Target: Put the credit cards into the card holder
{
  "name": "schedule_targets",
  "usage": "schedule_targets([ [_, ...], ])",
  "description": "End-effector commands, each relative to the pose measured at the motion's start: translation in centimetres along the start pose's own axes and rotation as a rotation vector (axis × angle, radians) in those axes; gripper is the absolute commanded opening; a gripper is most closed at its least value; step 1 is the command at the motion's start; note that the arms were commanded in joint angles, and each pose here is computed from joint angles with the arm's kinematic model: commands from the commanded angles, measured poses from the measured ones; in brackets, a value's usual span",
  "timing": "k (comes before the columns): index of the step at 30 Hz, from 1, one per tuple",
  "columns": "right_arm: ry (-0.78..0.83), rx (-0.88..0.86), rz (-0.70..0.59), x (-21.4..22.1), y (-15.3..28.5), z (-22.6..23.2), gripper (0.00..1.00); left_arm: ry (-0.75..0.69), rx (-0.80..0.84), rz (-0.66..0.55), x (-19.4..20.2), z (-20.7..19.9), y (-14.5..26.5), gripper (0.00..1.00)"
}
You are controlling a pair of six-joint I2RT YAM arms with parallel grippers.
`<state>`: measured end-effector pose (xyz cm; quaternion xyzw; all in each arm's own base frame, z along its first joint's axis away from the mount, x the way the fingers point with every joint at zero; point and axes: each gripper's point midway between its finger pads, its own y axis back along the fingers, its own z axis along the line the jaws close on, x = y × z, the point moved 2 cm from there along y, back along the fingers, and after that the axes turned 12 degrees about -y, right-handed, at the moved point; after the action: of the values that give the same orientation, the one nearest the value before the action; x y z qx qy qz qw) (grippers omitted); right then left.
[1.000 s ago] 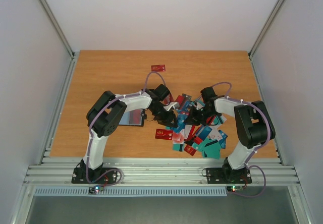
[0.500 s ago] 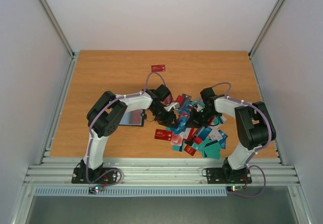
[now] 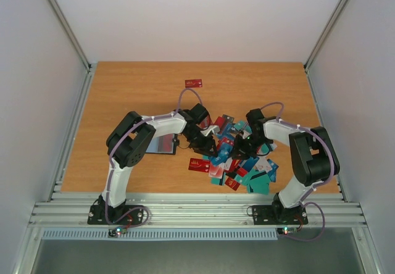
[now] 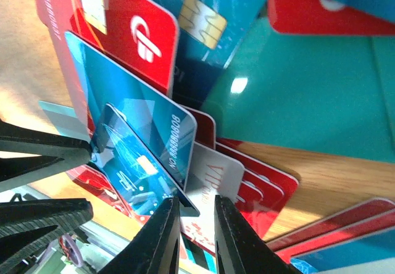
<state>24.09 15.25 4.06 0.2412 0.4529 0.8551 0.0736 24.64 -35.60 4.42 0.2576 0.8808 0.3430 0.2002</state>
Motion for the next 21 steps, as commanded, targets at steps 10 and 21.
schedule_targets([
  [10,-0.038,0.014,-0.008,-0.1,-0.9,-0.9,0.2,0.03,-0.012,0.025,1.1,1.1,-1.4,0.35],
  [21,-0.03,-0.036,0.014,0.1,-1.1,-0.3,0.18,0.035,-0.001,0.027,1.1,1.1,-1.6,0.34],
])
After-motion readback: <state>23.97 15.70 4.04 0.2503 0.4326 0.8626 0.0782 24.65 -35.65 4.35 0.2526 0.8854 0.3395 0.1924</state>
